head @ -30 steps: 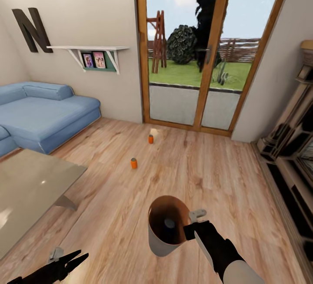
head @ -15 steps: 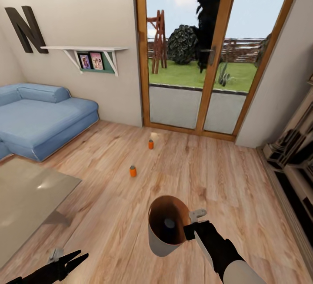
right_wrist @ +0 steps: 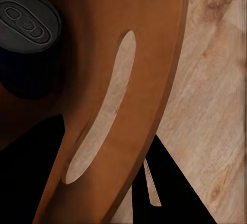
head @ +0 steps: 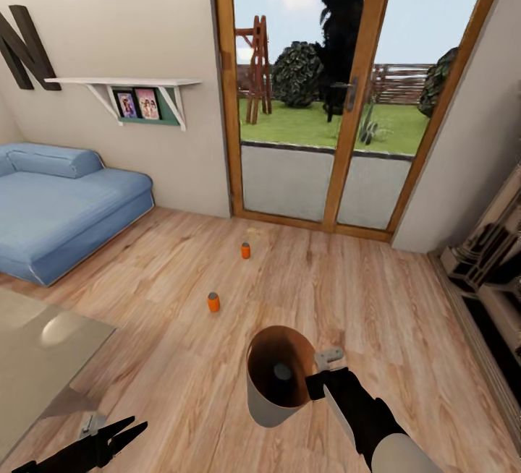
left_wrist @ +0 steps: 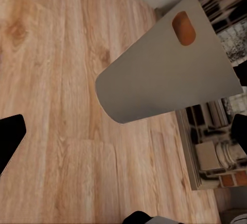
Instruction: Put the three can of soda from the living room inside the tash can in the kitchen.
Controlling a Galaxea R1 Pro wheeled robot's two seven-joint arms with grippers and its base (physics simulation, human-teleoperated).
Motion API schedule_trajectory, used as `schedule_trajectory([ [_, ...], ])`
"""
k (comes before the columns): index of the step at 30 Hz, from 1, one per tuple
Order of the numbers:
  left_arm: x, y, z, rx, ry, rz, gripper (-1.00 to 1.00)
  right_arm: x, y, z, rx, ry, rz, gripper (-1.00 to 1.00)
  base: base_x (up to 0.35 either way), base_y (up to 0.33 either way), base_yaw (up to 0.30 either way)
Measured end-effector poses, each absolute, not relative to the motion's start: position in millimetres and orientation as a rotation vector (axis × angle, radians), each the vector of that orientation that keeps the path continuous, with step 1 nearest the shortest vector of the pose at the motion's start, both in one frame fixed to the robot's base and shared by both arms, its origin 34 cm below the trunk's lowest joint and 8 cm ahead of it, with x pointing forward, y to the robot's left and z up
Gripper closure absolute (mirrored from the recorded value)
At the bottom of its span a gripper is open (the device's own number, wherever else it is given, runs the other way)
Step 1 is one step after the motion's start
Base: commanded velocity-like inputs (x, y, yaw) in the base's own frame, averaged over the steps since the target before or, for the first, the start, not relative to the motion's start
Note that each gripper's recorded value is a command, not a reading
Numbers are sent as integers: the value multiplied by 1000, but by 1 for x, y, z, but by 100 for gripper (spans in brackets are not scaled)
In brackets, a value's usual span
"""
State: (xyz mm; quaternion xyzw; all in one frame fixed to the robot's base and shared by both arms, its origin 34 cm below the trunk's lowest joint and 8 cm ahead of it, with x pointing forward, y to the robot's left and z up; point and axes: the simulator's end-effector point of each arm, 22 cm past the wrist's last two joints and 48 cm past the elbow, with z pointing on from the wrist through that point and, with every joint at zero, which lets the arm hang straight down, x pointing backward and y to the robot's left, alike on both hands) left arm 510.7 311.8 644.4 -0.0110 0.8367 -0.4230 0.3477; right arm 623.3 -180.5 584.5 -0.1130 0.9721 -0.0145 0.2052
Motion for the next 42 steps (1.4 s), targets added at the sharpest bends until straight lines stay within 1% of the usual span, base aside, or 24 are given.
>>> schedule_trajectory([
  [6,511,312,644,-28,2170,-1097,-100,623,-180,584,-313,2711,-38,100,347,0,-74],
  [20,511,312,644,-28,2170,-1097,-100,623,-180,584,-313,2711,-38,100,347,0,-11],
  [28,511,312,644,-28,2170,-1097,-100,623,-180,584,-315,2711,-39,100,347,0,-102],
  [42,511,313,644,-28,2171,-1095,-100,623,-180,584,-314,2711,-38,100,347,0,-8],
])
